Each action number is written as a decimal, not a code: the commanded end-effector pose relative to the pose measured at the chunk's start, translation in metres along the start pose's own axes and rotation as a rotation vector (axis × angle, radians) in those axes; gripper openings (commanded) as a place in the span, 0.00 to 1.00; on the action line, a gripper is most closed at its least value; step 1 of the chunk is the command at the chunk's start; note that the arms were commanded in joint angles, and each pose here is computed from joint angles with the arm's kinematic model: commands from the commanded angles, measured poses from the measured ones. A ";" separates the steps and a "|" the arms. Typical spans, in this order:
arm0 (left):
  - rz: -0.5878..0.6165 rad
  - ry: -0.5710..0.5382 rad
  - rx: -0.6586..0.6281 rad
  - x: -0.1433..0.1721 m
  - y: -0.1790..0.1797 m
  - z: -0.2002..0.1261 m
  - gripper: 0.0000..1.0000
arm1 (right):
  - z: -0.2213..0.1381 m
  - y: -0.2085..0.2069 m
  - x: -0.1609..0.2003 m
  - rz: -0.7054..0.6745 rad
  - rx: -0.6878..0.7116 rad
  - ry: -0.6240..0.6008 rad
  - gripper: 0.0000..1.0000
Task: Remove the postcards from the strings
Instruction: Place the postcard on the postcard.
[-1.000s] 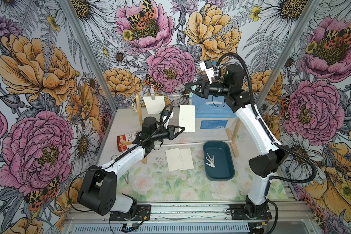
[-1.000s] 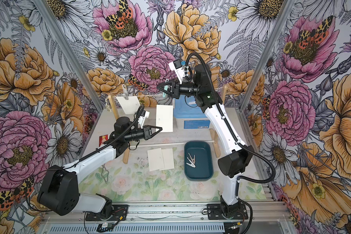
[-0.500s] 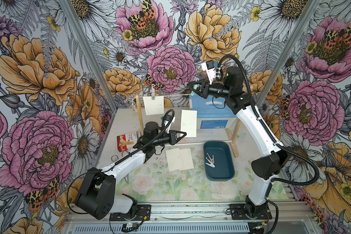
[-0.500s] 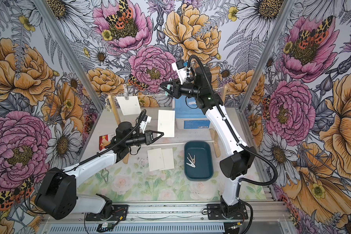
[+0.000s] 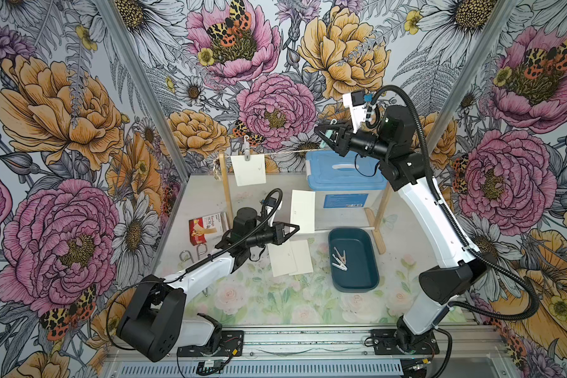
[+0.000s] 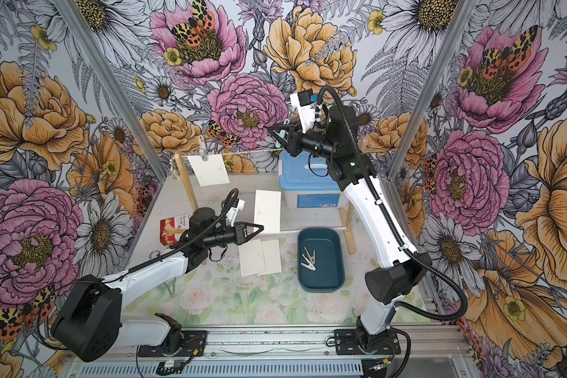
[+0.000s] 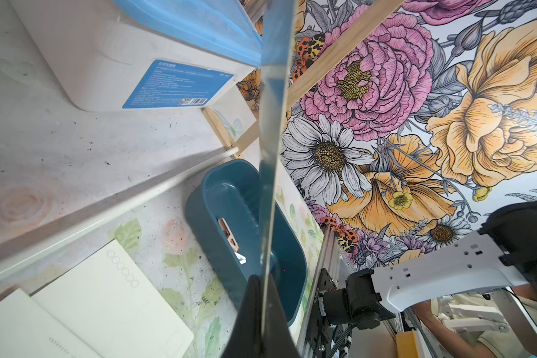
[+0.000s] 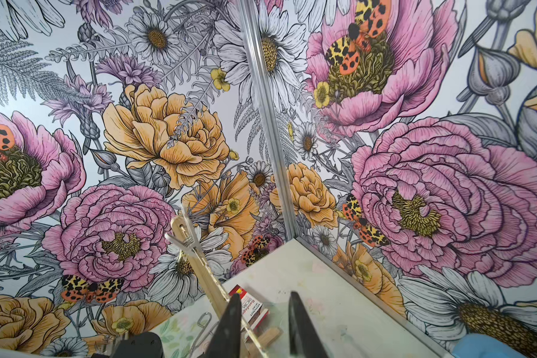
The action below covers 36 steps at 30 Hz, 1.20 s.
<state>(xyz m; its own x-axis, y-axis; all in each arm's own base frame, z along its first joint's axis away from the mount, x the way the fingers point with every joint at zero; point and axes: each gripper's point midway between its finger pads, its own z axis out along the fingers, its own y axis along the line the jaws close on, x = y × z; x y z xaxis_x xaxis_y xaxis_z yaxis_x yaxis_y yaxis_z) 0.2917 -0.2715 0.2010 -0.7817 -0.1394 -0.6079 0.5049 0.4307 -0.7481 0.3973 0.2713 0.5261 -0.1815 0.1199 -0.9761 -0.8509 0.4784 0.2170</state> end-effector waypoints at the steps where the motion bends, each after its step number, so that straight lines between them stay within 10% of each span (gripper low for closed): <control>1: -0.014 -0.020 -0.017 0.005 0.003 -0.003 0.00 | -0.017 0.006 -0.018 -0.050 0.044 -0.049 0.02; 21: -0.214 0.151 -0.178 0.111 0.066 0.015 0.00 | -0.089 0.025 0.055 -0.012 0.180 -0.009 0.03; 27: -0.252 0.138 -0.249 0.123 0.081 0.008 0.34 | -0.103 0.026 0.087 0.023 0.208 0.027 0.03; 36: -0.220 0.098 -0.409 0.117 0.092 -0.029 0.45 | -0.120 0.016 0.152 0.112 0.265 0.108 0.03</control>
<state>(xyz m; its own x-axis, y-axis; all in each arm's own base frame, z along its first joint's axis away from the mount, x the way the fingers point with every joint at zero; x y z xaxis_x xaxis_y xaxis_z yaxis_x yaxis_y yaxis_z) 0.2331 -0.2434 0.0730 -0.9124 -0.1659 -0.3741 0.1863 0.6455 -0.7407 0.2974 0.2006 0.3887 -0.3171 0.0785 -0.9451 -0.6980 0.6554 0.2886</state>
